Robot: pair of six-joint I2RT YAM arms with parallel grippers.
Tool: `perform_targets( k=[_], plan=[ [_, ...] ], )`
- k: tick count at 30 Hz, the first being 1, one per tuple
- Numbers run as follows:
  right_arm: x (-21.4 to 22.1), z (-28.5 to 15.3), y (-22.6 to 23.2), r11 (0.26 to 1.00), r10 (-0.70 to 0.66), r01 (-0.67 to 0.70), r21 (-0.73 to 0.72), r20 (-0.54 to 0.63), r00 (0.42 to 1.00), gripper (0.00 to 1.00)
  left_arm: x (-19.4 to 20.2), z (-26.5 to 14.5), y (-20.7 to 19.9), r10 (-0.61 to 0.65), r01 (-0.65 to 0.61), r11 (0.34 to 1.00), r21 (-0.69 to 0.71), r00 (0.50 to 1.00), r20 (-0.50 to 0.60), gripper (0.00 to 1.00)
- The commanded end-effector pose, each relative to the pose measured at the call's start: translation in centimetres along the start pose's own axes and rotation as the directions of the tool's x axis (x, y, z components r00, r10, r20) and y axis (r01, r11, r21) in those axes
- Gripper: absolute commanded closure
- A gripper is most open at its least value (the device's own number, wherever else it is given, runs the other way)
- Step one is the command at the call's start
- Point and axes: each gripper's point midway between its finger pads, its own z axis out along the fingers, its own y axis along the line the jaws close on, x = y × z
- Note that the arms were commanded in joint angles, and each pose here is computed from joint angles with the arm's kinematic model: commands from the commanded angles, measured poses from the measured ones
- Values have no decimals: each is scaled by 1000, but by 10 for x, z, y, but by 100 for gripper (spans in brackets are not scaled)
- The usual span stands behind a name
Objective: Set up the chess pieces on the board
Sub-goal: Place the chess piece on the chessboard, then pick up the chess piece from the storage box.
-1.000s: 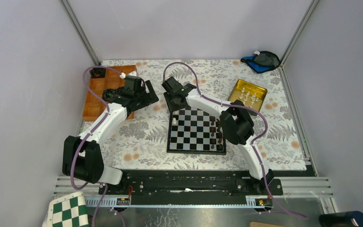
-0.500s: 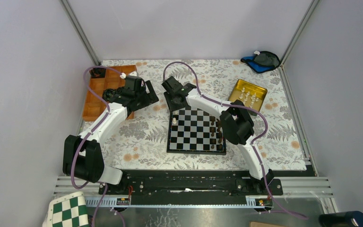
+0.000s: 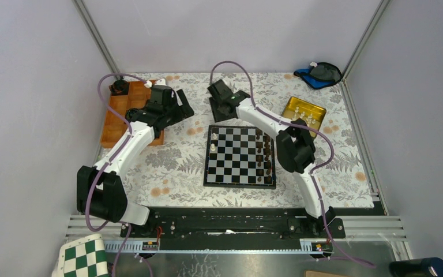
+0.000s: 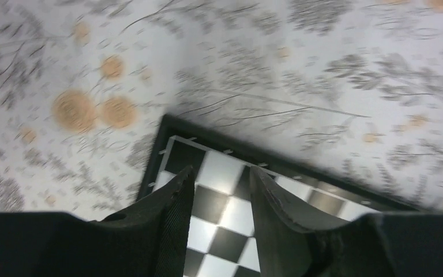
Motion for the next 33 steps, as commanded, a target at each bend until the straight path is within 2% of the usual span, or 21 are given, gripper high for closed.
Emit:
perform_targets(
  k=[1,5,10,15,23,33],
  plan=[
    [-63,-53,-76,984,103,-126,129,172,980,51,-18,1,-4,16,-16,1000,-4,999,41,8],
    [-71,-70,-156,930,208,-268,250,241,948,43,-20,4,-5,17,-17,1000,-5,999,48,8],
    [-63,-86,-235,846,312,-403,348,290,905,42,-19,9,-5,15,-14,1000,-4,999,48,7],
    [-43,-89,-294,763,398,-495,415,302,866,41,-15,20,-6,12,-12,1000,-2,1000,26,7],
    [-13,-70,-339,696,486,-554,457,268,832,42,-13,30,-4,17,-17,1000,-15,1000,10,8],
    [14,-37,-354,682,539,-570,459,212,815,46,-14,39,-1,32,-32,999,-41,999,-5,8]
  ],
)
